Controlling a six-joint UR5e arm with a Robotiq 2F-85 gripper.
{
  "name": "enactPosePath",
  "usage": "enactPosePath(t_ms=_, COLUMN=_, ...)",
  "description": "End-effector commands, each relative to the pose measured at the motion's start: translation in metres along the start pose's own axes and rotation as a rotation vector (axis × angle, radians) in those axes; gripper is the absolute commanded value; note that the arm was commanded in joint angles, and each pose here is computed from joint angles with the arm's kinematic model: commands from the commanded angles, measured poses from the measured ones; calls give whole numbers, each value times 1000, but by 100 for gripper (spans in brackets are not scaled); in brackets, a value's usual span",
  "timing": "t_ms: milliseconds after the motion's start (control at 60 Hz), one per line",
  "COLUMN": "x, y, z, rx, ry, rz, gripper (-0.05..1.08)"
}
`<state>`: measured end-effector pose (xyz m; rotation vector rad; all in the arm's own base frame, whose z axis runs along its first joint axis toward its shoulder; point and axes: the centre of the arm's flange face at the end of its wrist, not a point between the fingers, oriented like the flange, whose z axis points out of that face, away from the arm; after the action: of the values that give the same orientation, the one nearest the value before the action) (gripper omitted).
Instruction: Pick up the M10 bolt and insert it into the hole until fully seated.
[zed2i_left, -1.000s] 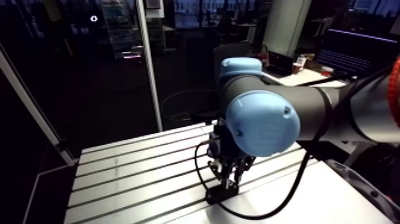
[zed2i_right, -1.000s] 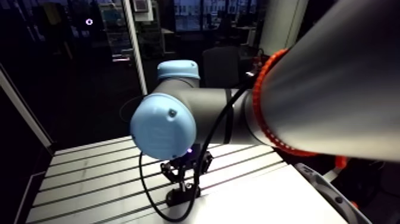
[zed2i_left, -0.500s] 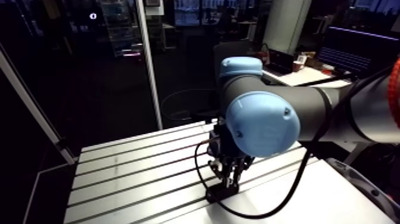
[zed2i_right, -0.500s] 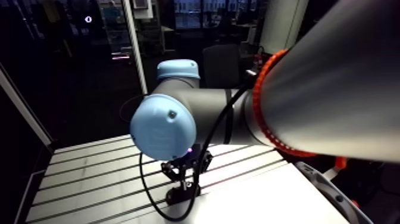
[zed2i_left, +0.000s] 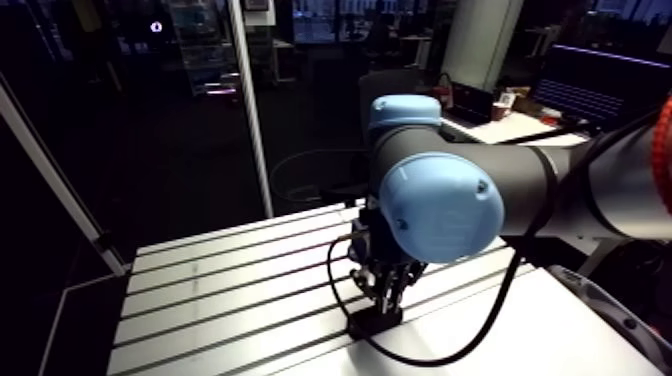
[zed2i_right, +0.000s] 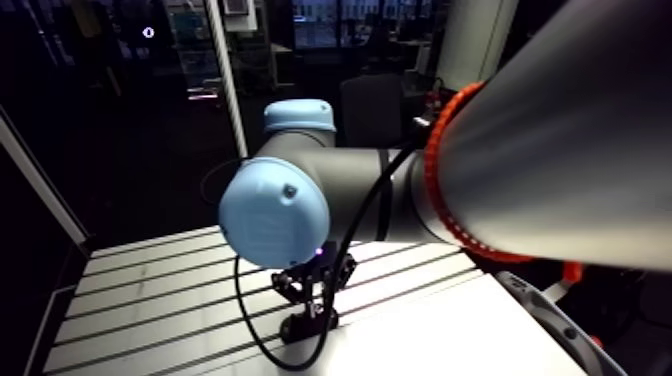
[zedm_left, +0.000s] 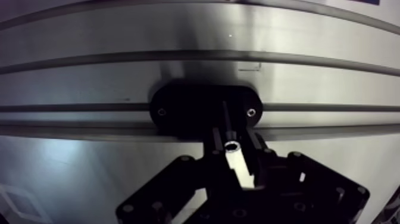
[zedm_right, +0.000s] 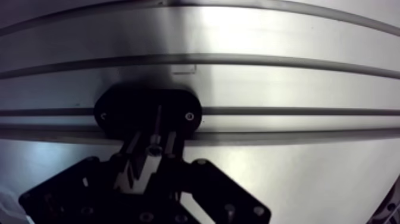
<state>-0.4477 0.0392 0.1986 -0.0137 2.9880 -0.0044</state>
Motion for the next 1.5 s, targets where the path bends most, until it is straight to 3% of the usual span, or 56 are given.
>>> enactPosePath(t_ms=17, x=0, y=0, z=0, rx=1, ry=1, rz=0, gripper=71)
enactPosePath(t_ms=1033, x=7, y=6, z=-22, rx=-5, ry=21, rz=5, gripper=97)
enactPosePath(t_ms=1267, x=16, y=15, z=-49, rx=-14, ry=59, rz=21, gripper=104)
enactPosePath(t_ms=1500, x=34, y=24, z=-94, rx=0, ry=57, rz=67, gripper=107)
